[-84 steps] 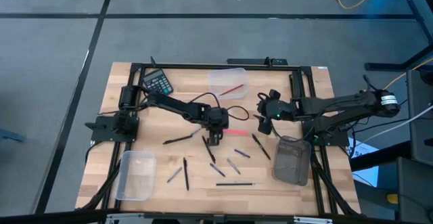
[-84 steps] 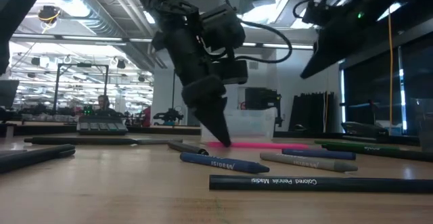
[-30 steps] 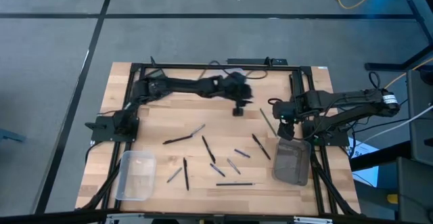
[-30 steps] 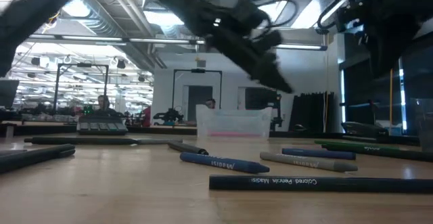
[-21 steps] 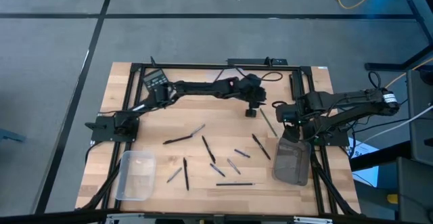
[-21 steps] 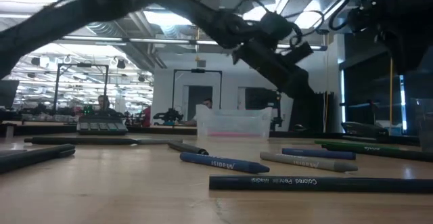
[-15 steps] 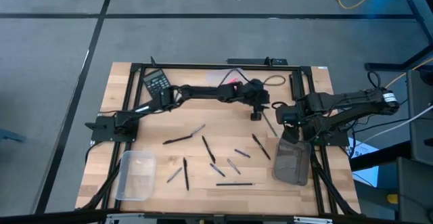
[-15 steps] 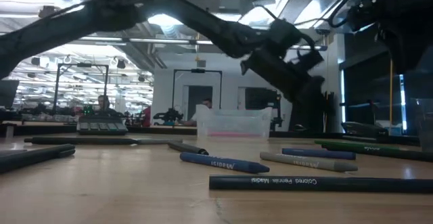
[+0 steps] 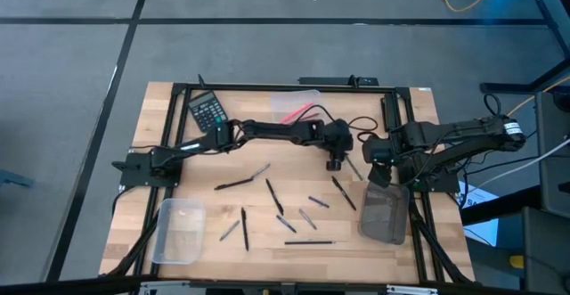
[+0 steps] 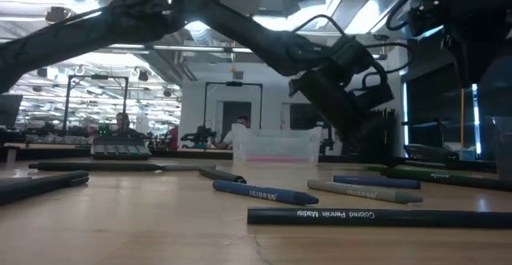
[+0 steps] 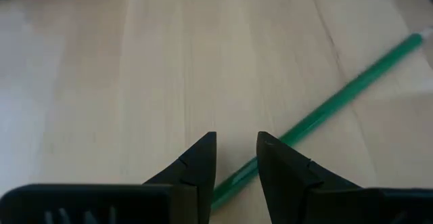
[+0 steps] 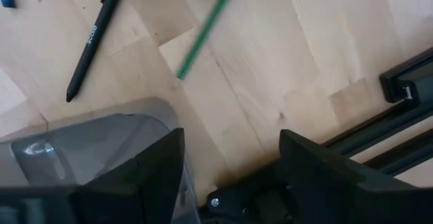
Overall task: Sort crayons/erasers/pens/pencils in bins
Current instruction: Put the green pencil into the top transparent bin
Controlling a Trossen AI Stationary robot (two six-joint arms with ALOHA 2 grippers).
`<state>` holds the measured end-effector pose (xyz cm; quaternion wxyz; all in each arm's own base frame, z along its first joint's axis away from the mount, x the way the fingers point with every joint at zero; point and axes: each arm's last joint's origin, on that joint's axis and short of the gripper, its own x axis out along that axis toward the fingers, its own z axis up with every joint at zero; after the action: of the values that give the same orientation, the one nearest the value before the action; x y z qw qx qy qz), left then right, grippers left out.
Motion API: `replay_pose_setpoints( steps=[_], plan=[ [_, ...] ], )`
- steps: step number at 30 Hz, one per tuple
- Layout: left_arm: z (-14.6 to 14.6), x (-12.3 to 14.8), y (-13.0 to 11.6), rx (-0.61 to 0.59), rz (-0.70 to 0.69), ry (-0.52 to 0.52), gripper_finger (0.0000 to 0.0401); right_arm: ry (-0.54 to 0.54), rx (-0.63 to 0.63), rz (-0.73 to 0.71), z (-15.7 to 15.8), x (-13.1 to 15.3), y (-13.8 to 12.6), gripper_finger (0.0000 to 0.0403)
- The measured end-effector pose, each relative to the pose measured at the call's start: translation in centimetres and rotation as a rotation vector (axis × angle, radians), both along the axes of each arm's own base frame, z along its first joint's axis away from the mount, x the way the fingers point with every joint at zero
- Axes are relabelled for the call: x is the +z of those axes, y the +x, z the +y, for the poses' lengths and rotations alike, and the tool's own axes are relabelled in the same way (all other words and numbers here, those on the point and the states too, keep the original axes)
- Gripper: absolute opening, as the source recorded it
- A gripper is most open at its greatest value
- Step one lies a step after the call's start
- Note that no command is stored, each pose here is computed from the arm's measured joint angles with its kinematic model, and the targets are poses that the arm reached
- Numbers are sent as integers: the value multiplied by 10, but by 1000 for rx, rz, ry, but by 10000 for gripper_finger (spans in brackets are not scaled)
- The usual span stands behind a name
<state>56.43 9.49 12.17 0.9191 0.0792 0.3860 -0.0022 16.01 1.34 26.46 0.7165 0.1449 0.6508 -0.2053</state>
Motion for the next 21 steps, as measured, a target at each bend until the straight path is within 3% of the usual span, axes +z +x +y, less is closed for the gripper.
replay_pose_setpoints(
  steps=[11, 21],
  plan=[
    [6, 32, -11, 22, 85, 12, 98, -38, 1, -14, -1, 0, 1, 245],
    [-6, 62, -41, -49, 320, -26, 98, -45, 40, -5, 7, -6, -1, 245]
  ],
)
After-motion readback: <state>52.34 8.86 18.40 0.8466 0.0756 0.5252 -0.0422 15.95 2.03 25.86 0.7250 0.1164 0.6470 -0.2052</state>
